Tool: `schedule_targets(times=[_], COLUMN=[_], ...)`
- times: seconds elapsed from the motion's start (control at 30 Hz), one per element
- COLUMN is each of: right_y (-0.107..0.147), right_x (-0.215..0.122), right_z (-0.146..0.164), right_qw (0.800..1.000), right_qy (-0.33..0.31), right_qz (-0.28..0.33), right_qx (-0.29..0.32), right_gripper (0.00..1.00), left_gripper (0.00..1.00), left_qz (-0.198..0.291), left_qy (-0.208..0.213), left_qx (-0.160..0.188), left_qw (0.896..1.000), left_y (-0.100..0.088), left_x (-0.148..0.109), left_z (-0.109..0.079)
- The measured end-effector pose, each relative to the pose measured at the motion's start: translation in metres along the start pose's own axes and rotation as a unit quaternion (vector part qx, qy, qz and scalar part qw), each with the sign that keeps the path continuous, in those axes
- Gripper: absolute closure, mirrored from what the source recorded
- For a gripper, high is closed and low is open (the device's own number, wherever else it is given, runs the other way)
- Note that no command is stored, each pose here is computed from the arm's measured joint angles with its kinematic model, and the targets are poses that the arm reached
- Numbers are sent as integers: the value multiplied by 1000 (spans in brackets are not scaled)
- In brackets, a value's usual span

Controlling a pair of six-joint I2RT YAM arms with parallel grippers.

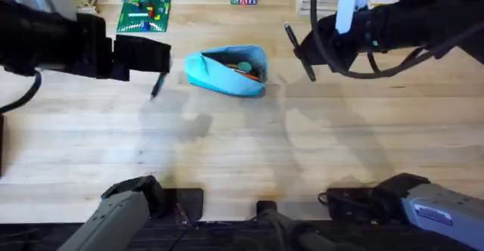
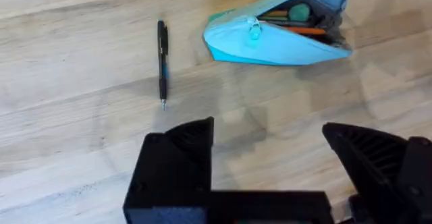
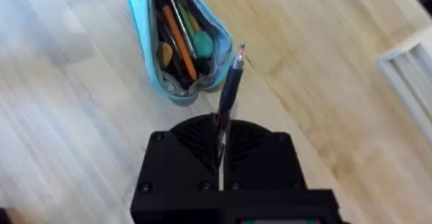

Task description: Unzip the bag, pick up the pens from the table one at a time and place them inside, then zip the bag closed.

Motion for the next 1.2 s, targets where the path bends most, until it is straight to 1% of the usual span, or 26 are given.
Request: schedule_targets(times=[0.2,0.23,0.3,0.4,0.57,0.7,0.73,0.9,1.2], right_y=[-7,-12,-14,-17,-24,-34,-41,-48,-47], right_x=[0,1,5,15,30,42,50,66,93], right_z=[0,1,4,5,5,9,13,21,41], right_qw=[999,997,996,993,988,984,980,975,970], right_qy=[-2,-10,-27,-48,-61,-68,-71,-80,-109], right_qz=[-20,-31,-38,-47,-63,-82,-96,-106,-100], right_qx=[-44,-62,-78,-101,-126,-145,-159,-177,-194], right_gripper=[970,970,970,970,970,970,970,970,970], left_gripper=[5,6,6,5,5,5,5,5,5], left_qz=[0,0,0,0,0,1,1,1,1], left_qy=[0,0,0,0,0,0,1,1,1], left_qx=[0,0,0,0,0,0,-1,-1,-1], left_qw=[1000,1000,1000,1000,1000,1000,1000,1000,1000], left_y=[0,0,0,0,0,0,0,1,1], left_x=[0,0,0,0,0,0,0,0,0], left_z=[0,0,0,0,0,0,0,0,0])
Point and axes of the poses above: each hand's point on the last joint's axis, 136 mm out from that joint toward the fingers, its own x axis out along the fingers, its own z axis along the line the jaws close on, y = z × x, the point moved 5 cm from there along -x, back along the fingers, and after that the axes turned 8 degrees about x, right-handed, at the moved point
